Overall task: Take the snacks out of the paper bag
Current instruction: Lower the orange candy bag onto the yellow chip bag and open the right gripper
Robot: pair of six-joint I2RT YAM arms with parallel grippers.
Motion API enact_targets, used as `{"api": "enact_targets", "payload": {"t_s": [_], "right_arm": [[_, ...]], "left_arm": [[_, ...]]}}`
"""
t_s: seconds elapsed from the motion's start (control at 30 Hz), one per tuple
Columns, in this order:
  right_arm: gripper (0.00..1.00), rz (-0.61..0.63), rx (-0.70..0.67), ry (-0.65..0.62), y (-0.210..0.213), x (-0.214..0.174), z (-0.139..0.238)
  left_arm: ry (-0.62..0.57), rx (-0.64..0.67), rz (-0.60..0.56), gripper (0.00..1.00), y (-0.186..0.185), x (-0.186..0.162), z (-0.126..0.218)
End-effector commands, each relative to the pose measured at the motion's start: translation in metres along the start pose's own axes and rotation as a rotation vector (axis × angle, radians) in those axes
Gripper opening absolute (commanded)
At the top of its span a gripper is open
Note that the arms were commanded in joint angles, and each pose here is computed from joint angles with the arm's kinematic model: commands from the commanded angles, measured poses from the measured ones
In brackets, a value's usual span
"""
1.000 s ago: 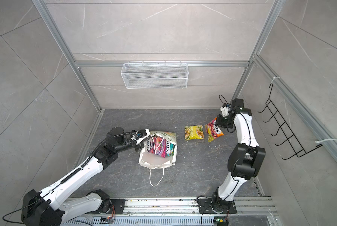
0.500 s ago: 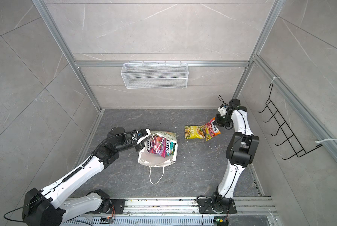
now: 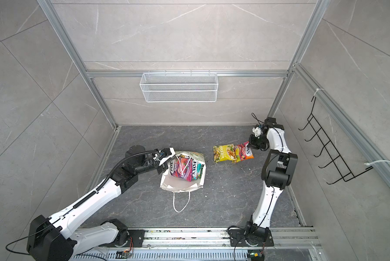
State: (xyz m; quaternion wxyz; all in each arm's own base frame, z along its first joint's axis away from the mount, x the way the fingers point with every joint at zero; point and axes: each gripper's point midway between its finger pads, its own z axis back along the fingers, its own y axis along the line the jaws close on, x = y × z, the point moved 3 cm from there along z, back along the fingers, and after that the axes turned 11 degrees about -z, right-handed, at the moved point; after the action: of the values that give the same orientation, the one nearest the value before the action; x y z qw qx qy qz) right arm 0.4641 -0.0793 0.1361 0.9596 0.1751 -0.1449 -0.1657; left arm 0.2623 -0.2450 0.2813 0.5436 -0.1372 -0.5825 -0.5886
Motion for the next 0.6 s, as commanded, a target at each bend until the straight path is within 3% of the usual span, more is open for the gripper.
{"api": "enact_targets", "payload": {"t_s": [0.0,0.43,0.57], "right_arm": [[0.12,0.018,-0.03,0.012,-0.006,0.001,-0.005],[0.31,-0.011,-0.086,0.008,-0.01,0.006,-0.007],[0.47,-0.023,-0.138,-0.037,-0.008,0.012,0.008]], "left_arm": [[-0.108,0.012,-0.053,0.0,0.013,0.034,0.003],[-0.105,0.012,-0.065,0.0,0.014,0.035,0.002],[-0.11,0.012,-0.07,0.0,0.015,0.038,0.004]]}}
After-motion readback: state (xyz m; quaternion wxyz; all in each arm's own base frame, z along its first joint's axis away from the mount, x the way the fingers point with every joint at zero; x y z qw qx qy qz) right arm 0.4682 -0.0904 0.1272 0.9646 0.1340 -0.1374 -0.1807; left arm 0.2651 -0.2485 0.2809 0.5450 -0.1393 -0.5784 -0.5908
